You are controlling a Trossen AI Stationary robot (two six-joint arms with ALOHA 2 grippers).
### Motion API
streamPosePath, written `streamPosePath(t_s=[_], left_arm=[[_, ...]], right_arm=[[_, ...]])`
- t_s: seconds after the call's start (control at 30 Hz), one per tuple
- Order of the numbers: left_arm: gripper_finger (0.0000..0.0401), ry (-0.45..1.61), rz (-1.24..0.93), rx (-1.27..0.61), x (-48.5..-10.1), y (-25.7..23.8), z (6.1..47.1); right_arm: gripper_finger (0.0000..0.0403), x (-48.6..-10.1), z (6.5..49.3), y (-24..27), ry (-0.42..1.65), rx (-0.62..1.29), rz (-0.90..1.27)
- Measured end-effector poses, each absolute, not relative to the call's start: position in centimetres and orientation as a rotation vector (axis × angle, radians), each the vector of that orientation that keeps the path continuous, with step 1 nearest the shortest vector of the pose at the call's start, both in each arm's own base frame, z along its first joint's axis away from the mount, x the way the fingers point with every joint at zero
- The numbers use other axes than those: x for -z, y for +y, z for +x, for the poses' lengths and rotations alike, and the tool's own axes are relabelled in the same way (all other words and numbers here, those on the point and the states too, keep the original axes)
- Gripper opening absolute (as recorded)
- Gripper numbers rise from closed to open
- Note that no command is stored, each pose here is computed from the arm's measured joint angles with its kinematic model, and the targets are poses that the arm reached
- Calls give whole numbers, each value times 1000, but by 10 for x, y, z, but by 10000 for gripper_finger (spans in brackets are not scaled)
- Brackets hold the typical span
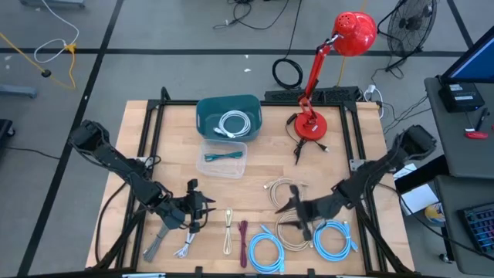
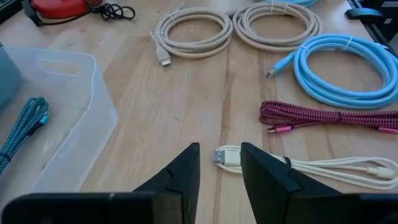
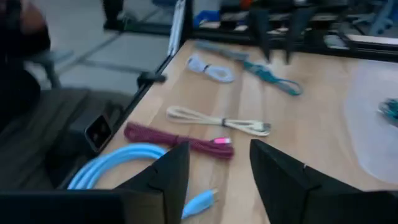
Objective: Pick & Place USB Port
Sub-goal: Put the top light brown USB cable into the dark blue bin
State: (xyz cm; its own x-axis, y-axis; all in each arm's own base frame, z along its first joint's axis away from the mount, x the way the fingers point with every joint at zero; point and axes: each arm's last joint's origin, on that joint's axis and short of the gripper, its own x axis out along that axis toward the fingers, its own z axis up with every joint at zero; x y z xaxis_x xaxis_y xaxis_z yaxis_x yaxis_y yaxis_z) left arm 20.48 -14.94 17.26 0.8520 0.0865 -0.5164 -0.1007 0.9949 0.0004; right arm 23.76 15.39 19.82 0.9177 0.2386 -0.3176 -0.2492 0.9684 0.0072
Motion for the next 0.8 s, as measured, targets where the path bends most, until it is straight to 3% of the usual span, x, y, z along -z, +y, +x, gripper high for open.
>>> streamPosePath(t_s=[0.13, 0.37, 0.63, 0.8], left_arm=[[120, 540, -23, -96, -173, -149, 205], [120, 544, -25, -89, -173, -150, 205], [120, 548, -14, -77, -172, -151, 203], [120, 550, -14, -74, -172, -151, 204]], right_arm=[[211, -197, 255, 167, 409, -199, -118], [275, -203, 265, 132, 711, 249, -255], [263, -186, 257, 64, 1061, 370, -25], [244, -174, 256, 43, 1125, 343, 66]])
